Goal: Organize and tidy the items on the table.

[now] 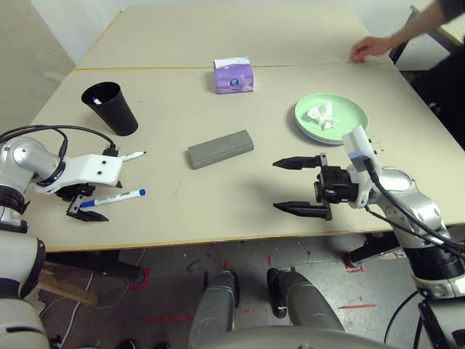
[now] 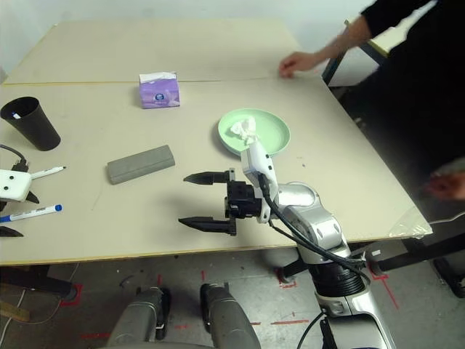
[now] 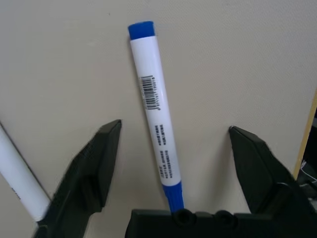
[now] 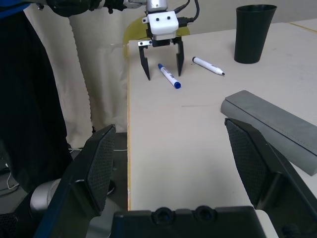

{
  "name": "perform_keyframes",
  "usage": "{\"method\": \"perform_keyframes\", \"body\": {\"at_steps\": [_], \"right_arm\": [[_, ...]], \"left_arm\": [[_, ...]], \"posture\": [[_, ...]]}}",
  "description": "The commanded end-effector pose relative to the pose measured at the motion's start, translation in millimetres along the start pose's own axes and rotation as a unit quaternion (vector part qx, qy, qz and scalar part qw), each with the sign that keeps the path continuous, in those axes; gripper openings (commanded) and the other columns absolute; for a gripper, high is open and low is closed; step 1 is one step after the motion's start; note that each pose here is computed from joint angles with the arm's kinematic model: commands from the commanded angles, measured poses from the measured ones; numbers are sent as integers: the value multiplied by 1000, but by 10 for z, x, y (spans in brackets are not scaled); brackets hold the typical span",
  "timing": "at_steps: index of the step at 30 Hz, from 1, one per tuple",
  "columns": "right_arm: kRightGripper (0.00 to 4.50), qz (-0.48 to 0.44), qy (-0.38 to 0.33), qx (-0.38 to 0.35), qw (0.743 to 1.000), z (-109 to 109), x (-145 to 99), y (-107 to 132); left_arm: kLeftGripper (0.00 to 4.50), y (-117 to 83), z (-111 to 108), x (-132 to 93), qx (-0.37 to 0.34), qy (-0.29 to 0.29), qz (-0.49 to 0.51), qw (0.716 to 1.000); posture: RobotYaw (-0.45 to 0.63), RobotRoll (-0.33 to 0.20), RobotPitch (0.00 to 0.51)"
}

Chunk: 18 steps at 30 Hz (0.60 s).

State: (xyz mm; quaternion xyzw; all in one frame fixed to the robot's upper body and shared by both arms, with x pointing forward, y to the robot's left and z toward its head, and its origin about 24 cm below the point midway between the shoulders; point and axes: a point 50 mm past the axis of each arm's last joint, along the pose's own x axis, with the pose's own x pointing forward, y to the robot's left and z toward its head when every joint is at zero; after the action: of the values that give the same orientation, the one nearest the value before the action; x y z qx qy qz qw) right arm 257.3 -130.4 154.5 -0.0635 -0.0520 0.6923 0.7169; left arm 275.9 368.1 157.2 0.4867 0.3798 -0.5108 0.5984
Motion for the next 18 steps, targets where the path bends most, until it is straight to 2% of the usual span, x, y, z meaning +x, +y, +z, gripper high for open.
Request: {"method": "perform_keyframes", "body": {"at_steps": [1,9,10,15,18], "right_arm": [[4500,1,-2,-5,1000,36,4,-1],[4500,-2,-5,-8,1000,56,11,-17],[4500,-2,-5,-8,1000,56,11,-19],[4500,-7,-4,-1,1000,30,-1,-26],[4500,-18,-2,8,1000,0,-31,-47]], "left_arm": [[3220,-36,-36,58,-10,4,-6,1000],[498,-24,-30,48,-11,4,-5,1000],[273,-23,-29,47,-11,3,-5,1000],[259,-11,-8,42,-18,-17,1,1000],[259,31,42,8,-30,-61,18,998]], "posture": [[-52,0,146],[-53,0,141],[-53,0,138],[-47,0,139],[-44,0,140]]}}
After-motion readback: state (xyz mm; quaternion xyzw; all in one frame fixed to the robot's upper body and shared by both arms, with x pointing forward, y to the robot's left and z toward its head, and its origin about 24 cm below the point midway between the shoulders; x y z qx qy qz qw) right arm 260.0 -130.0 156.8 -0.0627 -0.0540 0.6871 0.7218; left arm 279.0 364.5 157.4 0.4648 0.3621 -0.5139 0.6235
